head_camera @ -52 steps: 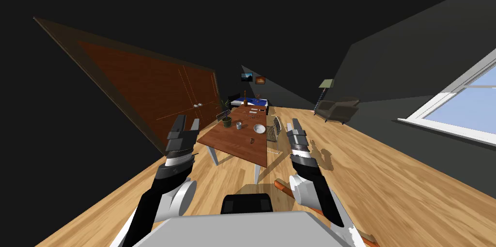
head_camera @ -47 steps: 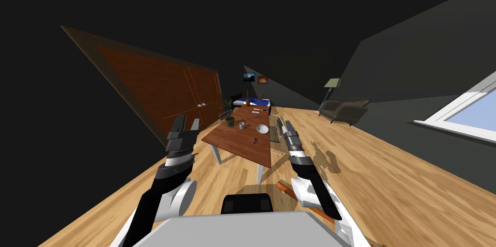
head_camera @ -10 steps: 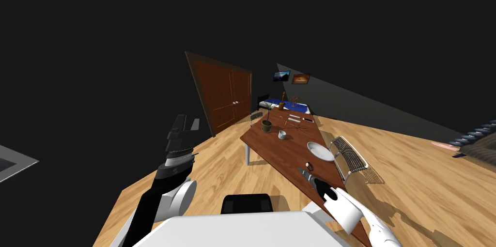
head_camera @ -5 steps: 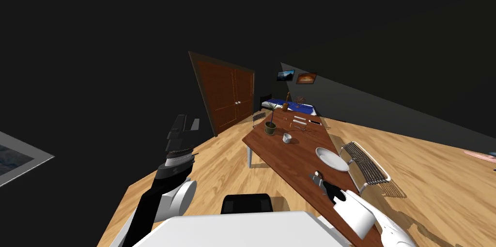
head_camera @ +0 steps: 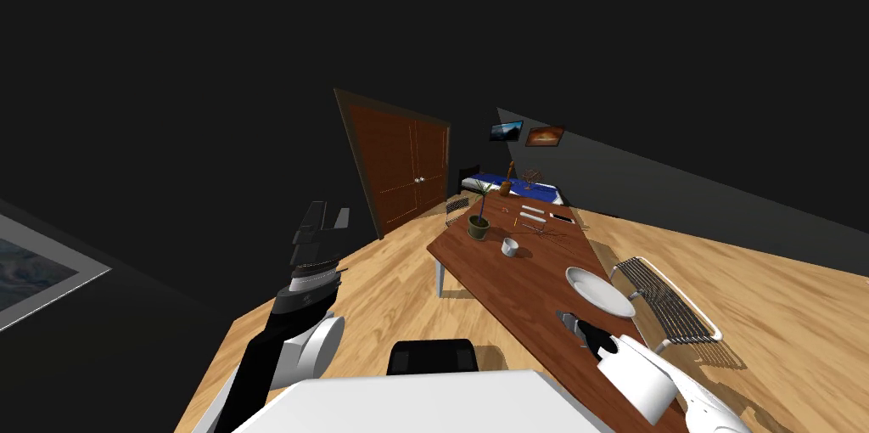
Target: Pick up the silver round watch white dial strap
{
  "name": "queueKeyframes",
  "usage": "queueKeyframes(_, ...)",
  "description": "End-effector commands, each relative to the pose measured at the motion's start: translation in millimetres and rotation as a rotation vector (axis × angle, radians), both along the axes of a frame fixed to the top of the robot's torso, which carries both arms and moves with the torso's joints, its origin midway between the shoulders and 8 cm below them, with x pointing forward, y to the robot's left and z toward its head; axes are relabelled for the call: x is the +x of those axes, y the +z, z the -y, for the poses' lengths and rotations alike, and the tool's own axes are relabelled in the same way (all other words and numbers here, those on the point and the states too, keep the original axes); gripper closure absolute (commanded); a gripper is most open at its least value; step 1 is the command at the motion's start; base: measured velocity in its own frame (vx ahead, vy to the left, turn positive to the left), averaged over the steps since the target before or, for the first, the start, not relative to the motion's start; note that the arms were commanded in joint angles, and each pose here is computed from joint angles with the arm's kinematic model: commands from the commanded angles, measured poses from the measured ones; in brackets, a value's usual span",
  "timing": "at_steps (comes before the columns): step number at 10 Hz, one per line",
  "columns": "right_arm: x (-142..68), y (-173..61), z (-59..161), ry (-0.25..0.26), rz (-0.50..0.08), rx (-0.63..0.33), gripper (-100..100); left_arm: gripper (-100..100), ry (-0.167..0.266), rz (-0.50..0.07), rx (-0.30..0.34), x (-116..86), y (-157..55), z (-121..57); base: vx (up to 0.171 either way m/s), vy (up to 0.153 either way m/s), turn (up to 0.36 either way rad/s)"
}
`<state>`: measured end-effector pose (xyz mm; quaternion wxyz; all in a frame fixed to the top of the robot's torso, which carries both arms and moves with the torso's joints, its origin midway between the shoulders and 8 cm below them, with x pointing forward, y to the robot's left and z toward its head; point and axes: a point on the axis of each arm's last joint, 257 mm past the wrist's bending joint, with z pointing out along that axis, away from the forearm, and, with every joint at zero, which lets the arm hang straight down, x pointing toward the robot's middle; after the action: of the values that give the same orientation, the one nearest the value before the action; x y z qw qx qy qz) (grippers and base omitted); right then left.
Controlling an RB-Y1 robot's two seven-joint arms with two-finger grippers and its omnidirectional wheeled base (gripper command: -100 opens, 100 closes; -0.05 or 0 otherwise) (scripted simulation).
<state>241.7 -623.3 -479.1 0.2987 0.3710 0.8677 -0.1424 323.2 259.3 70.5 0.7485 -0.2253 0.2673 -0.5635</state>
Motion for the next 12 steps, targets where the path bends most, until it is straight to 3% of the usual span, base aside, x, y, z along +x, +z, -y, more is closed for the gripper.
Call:
queueKeyframes(1, -2, -6, 0, -0.006, 0.000, 0.000, -100, 0, 0.000, 0.000, 0.000, 0, 0, 0.0, 0.015, -0.020, 0.041)
queueKeyframes(5, -7, -15, 0, -0.016, -0.001, 0.001, -100, 0, 0.000, 0.000, 0.000, 0, 0, 0.0, 0.017, -0.040, 0.037)
queueKeyframes(6, -7, -15, 0, -0.016, -0.001, 0.001, 100, 0, 0.000, 0.000, 0.000, 0, 0, 0.0, 0.000, 0.000, 0.000)
queueKeyframes(10, -6, -15, -1, -0.019, 0.005, 0.006, 100, 0, 0.000, 0.000, 0.000, 0, 0, 0.0, 0.000, 0.000, -0.003)
queueKeyframes(11, -5, -15, -1, -0.020, 0.006, 0.006, 0, 0, 0.000, 0.000, 0.000, 0, 0, 0.0, 0.000, 0.000, 0.000)
queueKeyframes(12, -3, -8, 0, -0.008, 0.000, 0.000, 100, 0, 0.000, 0.000, 0.000, 0, 0, 0.0, -0.016, 0.040, -0.072)
